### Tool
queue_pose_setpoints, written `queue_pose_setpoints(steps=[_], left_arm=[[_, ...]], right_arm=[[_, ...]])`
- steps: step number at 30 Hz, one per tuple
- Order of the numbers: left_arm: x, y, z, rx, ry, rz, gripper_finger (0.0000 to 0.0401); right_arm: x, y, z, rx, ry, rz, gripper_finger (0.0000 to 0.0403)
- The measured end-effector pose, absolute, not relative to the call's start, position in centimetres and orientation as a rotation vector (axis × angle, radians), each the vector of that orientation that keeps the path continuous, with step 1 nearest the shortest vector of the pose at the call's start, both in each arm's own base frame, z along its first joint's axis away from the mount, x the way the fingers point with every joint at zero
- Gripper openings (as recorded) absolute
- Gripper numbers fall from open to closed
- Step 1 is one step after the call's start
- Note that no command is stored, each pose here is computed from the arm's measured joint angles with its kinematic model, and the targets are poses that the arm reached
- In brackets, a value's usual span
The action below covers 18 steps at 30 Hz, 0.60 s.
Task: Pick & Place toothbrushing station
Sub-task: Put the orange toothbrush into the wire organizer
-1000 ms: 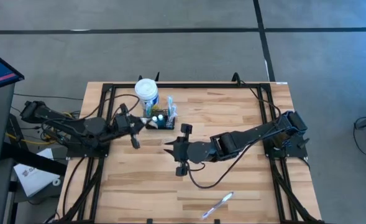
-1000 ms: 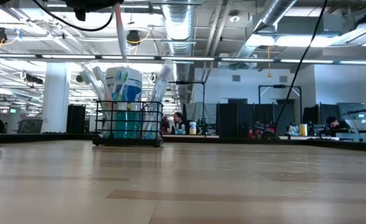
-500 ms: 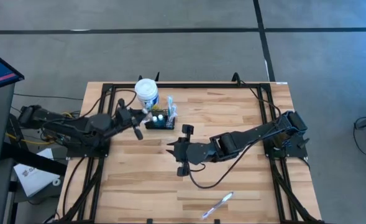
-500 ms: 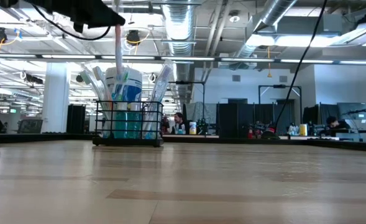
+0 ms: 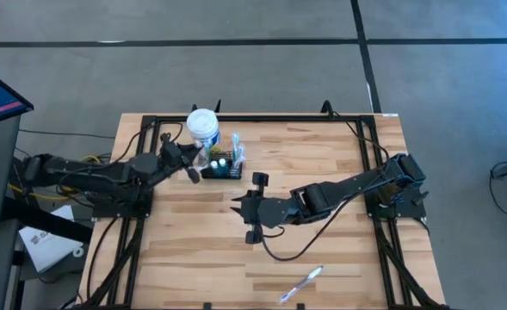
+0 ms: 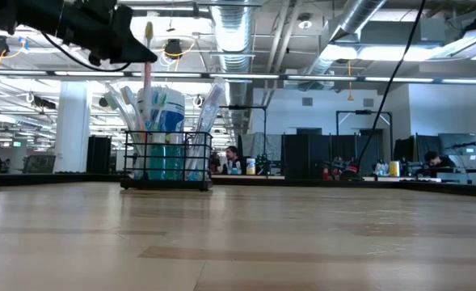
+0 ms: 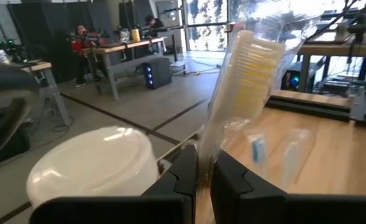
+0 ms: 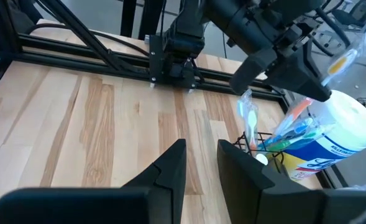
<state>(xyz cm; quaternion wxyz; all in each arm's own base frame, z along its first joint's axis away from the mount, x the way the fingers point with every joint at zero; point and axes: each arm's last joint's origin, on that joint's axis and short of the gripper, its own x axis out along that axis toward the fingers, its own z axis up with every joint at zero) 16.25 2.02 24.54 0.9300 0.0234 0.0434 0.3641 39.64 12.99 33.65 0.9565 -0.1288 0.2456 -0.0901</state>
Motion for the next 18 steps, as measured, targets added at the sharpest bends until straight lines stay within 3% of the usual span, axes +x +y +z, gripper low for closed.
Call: queue_pose_setpoints(steps=[18], left_arm=[[15.7, 3.2, 22.0, -0.007, 0.071, 0.809, 0.001]], right_arm=[[39.9, 12.9, 33.1, -0.256, 0.518, -0.19, 0.0082]])
